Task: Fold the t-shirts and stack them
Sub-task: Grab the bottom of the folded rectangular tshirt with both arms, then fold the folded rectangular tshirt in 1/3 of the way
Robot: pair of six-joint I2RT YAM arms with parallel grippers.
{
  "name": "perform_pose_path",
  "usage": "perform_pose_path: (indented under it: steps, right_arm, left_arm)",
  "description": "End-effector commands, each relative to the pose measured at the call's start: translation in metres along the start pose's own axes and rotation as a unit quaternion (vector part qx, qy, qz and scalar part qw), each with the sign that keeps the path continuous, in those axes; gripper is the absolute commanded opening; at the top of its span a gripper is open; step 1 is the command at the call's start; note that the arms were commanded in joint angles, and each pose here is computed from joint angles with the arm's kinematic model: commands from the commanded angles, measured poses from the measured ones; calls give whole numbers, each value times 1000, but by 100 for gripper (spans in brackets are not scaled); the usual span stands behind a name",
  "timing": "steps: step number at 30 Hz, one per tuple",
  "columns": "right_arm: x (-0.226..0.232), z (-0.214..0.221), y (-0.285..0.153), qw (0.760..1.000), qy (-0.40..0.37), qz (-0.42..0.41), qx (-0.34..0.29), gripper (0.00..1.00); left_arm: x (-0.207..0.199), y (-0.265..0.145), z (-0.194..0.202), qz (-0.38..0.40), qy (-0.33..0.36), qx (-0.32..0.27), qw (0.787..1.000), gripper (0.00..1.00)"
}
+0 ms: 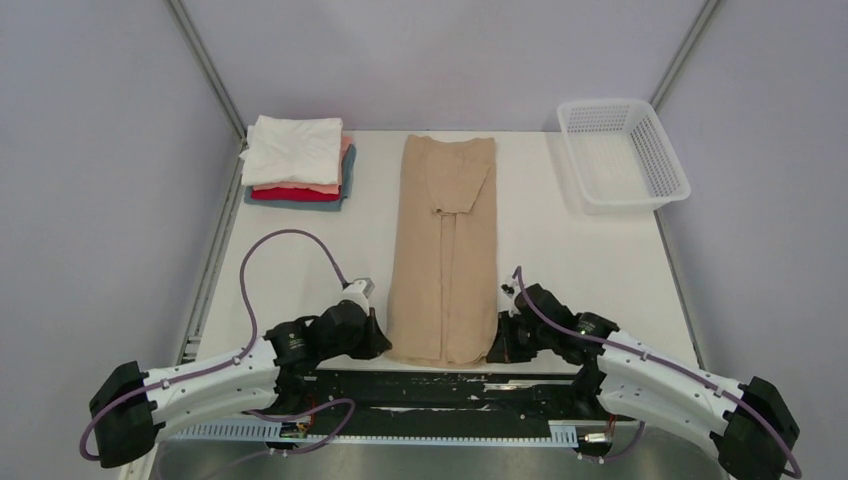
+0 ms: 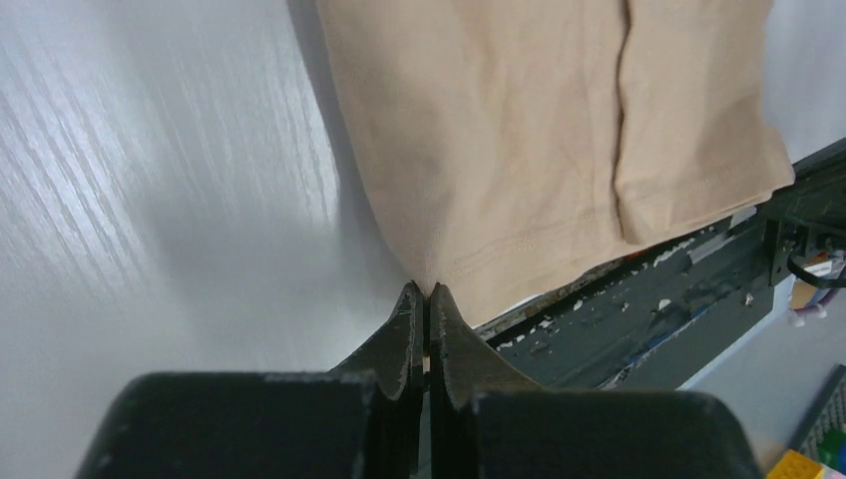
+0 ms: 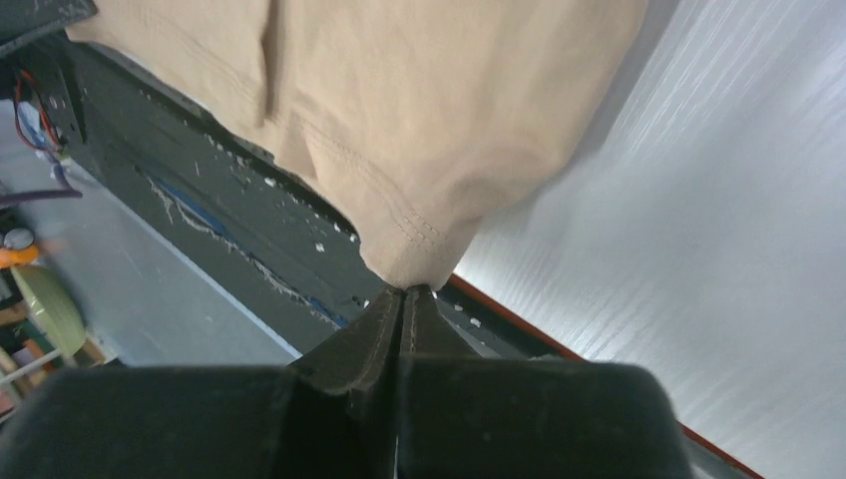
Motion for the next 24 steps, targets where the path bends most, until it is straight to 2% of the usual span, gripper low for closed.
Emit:
perform_pose_path:
  steps: [1, 4, 6, 10, 18, 24]
  right_arm:
    - [26, -50, -16, 993, -38, 23, -113, 0]
    - [28, -81, -22, 980, -31, 78, -180, 0]
    - [27, -102, -24, 969, -31, 105, -220, 0]
    - [31, -146, -21, 955, -30, 98, -278, 0]
    - [15, -226, -22, 935, 13, 108, -338, 0]
    - [-4, -259, -12, 933, 16, 134, -335, 0]
  left_arm:
    - [-25, -8, -36, 17, 31, -87, 996, 0]
    - [-31, -5, -64, -16, 34, -128, 991, 0]
    - [-44, -2, -90, -12, 33, -158, 987, 0]
    - [-50, 19, -136, -38, 22, -183, 982, 0]
    - [-51, 53, -211, -97, 22, -206, 973, 0]
    - [-42, 72, -250, -117, 17, -194, 974, 0]
Point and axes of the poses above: each gripper's point midway between its finger pads, its own y axis out along the fingers, its own x axis along the line the jaws close on, z = x × y, the point moved 7 cm from there along -y, back along the fingers, and after that the axes turned 2 degrees about -y, right-handed, at the moved point
